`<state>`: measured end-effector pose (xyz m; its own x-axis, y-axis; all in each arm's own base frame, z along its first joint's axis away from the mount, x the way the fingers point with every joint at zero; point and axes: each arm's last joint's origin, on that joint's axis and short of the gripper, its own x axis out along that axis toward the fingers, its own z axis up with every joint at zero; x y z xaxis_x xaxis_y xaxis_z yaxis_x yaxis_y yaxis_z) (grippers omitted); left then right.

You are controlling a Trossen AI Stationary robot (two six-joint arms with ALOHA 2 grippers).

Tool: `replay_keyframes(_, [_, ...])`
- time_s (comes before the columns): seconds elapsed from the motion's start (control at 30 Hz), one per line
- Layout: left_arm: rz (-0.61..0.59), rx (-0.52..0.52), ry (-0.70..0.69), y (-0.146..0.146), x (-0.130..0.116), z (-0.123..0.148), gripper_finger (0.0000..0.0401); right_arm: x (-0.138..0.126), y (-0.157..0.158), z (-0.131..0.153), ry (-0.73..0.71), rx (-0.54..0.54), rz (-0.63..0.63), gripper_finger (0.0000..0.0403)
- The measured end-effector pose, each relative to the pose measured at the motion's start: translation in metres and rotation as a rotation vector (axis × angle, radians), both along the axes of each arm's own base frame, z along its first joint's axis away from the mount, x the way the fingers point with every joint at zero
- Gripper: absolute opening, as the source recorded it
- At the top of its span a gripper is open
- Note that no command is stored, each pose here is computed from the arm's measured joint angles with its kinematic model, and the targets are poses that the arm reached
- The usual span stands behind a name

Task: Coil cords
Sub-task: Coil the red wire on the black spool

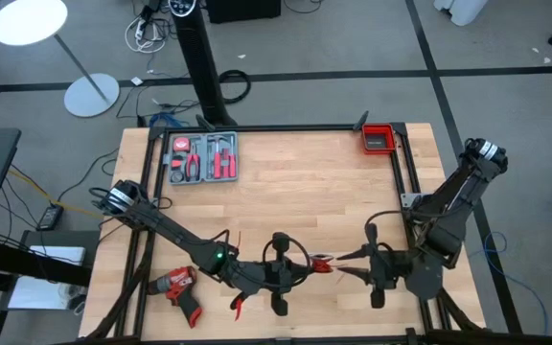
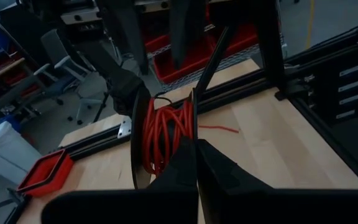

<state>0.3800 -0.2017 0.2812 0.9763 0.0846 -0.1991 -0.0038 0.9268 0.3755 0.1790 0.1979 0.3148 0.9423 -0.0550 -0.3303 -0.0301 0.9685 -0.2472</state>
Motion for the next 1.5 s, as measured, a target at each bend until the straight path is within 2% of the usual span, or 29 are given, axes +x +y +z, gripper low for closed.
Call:
replay_keyframes(0.27, [0.000, 0.001, 0.001, 0.000, 0.000, 0.000, 0.0000, 0.020, -0.016, -0.001, 0.048, -0.011, 0.017, 0.0098])
replay_keyframes(0.53, [-0.001, 0.003, 0.004, 0.000, 0.000, 0.000, 0.0000, 0.031, -0.025, -0.003, 0.096, 0.028, 0.074, 0.0096])
replay_keyframes(0.63, [-0.001, 0.003, 0.004, 0.000, 0.000, 0.000, 0.0000, 0.032, -0.026, -0.003, 0.103, 0.027, 0.086, 0.0074])
replay_keyframes(0.77, [0.004, -0.002, -0.008, -0.001, 0.000, 0.000, 0.0000, 0.035, -0.028, -0.004, 0.115, 0.037, 0.100, 0.0013])
replay_keyframes(1.07, [0.056, -0.005, -0.031, -0.001, -0.001, 0.002, 0.0003, 0.035, -0.029, -0.004, 0.107, 0.036, 0.065, 0.0003])
replay_keyframes(1.2, [0.135, -0.011, -0.082, -0.003, -0.003, 0.007, 0.0027, 0.031, -0.026, -0.004, 0.092, 0.015, 0.037, 0.0002])
replay_keyframes(1.37, [0.248, -0.016, -0.131, -0.008, -0.008, 0.011, 0.0084, 0.026, -0.023, -0.005, 0.087, -0.021, 0.009, 0.0001])
replay_keyframes(1.5, [0.309, -0.015, -0.151, -0.007, -0.009, 0.014, 0.0115, 0.022, -0.018, -0.007, 0.101, -0.042, 0.033, 0.0001])
